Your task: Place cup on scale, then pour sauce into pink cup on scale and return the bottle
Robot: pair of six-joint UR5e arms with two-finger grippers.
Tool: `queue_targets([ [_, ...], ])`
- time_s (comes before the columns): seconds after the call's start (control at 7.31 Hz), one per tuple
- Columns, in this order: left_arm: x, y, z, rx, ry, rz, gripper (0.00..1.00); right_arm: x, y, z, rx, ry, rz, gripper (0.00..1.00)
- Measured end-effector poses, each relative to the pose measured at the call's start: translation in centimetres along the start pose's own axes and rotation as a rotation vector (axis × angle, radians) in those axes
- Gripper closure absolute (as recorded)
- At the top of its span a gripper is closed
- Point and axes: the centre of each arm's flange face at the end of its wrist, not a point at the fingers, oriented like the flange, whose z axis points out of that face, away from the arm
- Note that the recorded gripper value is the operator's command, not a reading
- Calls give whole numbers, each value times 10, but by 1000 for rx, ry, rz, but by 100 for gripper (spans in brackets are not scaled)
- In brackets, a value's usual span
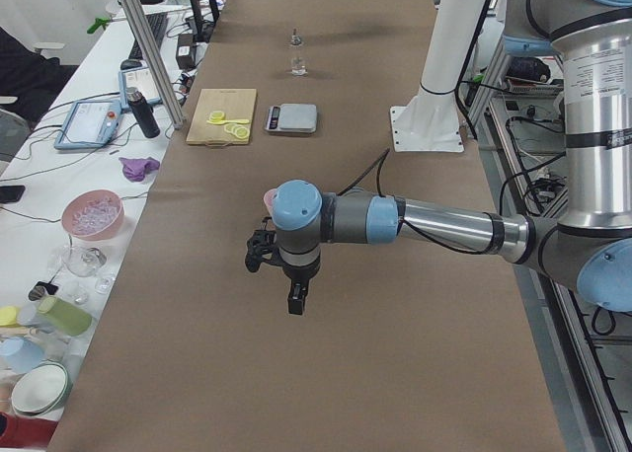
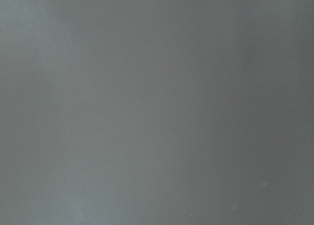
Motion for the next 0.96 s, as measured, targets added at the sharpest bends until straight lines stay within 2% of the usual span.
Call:
queue_targets([
  [0.96, -6, 6, -9, 42, -5, 20, 2, -13, -3, -14, 33, -1, -30, 0],
])
